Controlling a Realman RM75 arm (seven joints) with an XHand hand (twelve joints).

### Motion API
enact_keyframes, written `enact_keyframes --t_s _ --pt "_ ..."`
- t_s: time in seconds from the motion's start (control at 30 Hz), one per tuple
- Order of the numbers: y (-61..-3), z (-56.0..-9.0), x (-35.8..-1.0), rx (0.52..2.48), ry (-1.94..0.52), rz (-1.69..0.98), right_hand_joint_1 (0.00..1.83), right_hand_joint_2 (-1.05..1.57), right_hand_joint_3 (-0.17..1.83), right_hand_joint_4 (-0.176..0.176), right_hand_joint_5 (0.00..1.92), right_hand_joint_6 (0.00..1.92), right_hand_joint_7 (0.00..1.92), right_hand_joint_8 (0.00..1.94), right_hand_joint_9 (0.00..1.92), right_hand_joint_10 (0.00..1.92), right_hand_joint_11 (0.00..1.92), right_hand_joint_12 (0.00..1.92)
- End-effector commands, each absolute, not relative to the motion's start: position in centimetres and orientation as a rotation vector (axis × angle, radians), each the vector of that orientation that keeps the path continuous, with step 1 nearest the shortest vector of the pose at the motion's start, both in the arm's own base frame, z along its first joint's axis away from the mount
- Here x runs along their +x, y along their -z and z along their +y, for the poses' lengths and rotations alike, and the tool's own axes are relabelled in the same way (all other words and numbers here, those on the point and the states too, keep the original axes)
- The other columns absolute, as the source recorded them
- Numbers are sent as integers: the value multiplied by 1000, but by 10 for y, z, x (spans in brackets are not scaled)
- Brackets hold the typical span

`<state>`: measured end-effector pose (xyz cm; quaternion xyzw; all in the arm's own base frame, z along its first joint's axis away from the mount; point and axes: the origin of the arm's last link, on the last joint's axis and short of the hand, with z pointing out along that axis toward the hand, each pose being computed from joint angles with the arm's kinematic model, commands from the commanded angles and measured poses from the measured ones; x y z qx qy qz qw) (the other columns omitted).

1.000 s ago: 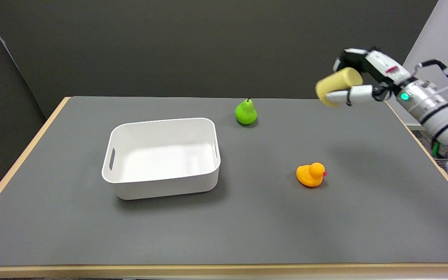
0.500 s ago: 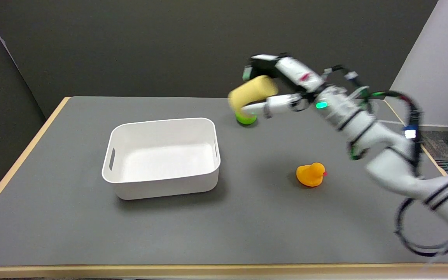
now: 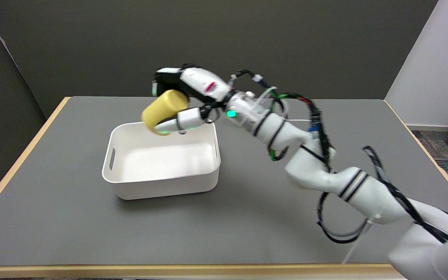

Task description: Place the yellow cup in the box.

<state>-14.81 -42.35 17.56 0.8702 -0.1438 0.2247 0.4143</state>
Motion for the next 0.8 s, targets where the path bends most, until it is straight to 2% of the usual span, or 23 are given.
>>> enact_keyframes --t_s 0.03,0.13,0.17,0.2,0.23,0.3,0.37,0.5,0.57,0.7,0.8 --pt "-90 -465 -181 2196 -297 -414 1338 1147 178 -148 576 1563 816 1249 783 1487 839 1749" --pt "-102 -466 -193 2159 -281 -434 1337 1144 186 -146 577 1563 815 1253 783 1489 842 1749" --pt "-107 -466 -195 2139 -281 -444 1284 1069 342 -101 551 1463 785 1172 754 1439 800 1741" --pt "-110 -467 -197 2124 -286 -457 1162 905 683 -3 492 1239 719 988 690 1324 702 1723" --pt "-114 -468 -198 2105 -299 -484 1045 761 946 73 426 1005 636 801 604 1203 603 1702" --pt "-121 -470 -203 2075 -318 -534 826 613 943 69 240 459 332 405 274 912 380 1626" --pt "-128 -471 -208 2052 -320 -561 648 580 885 83 174 370 104 267 76 783 223 1490" --pt "-136 -471 -215 2037 -300 -564 604 544 869 96 136 388 15 204 3 710 154 1459" --pt "-139 -469 -217 2036 -299 -561 595 540 865 113 144 404 0 183 -1 685 153 1451" --pt "-151 -462 -214 2029 -335 -548 573 552 868 118 153 410 -1 109 -1 582 110 1393" --pt "-169 -453 -197 2020 -421 -521 574 546 851 112 143 388 -1 49 -1 402 -1 1227"
